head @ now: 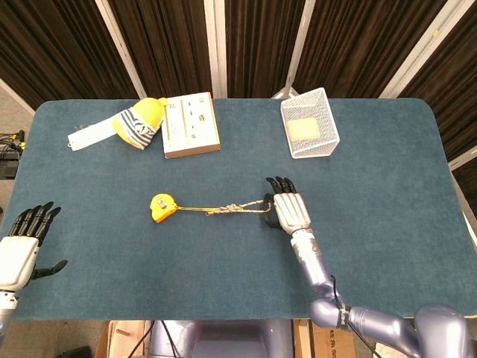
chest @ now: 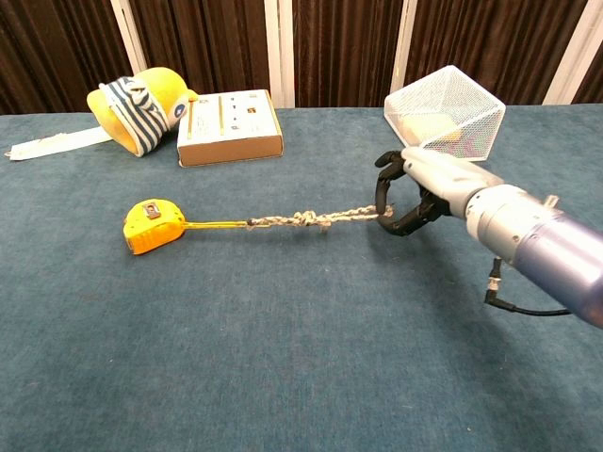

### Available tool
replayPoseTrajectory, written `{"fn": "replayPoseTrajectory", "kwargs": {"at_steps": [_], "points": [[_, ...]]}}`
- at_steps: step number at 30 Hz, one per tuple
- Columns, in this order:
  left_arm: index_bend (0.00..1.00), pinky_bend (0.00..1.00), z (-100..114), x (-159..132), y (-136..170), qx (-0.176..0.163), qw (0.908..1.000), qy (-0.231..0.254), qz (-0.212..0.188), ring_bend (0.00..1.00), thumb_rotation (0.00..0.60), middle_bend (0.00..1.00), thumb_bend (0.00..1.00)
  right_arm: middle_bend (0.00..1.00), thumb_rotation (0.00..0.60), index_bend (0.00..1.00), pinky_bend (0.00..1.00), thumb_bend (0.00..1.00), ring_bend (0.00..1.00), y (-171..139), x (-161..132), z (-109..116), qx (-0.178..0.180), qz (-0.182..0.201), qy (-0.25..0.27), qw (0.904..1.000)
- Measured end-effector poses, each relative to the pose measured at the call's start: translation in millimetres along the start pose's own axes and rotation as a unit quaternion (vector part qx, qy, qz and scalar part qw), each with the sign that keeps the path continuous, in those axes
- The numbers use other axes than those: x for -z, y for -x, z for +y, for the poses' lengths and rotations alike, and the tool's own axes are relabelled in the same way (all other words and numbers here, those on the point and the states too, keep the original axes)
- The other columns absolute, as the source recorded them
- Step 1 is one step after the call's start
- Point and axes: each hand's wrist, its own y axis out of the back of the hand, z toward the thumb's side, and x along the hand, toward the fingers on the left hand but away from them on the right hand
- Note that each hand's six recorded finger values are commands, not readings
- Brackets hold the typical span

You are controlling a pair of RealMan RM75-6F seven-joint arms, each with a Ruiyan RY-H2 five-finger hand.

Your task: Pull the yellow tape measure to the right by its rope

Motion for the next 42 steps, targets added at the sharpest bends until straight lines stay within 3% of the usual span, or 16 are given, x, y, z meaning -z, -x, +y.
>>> {"fn": "replayPoseTrajectory", "kwargs": {"at_steps": [23, 42], "points": [[0.0, 0.0, 2.5, -4.5, 3.4, -0.01, 0.9999, -0.011, -0.005, 0.0, 0.6, 0.0, 0.0, 0.14, 0.6, 0.64, 0.0, 0.46, 0.0, -25.8, 76.0, 82.7, 0.061, -0.088, 0.0, 0.9942], [0.0, 0.0, 4.8, -6.6, 4.8, -0.021, 0.9996, -0.017, -0.011, 0.0, 0.6, 0.0, 0.0, 0.14, 0.6, 0.64, 0.0, 0.46, 0.0, -49.5, 144.8, 160.0, 0.13, -0.168, -0.015, 0.9771]]}}
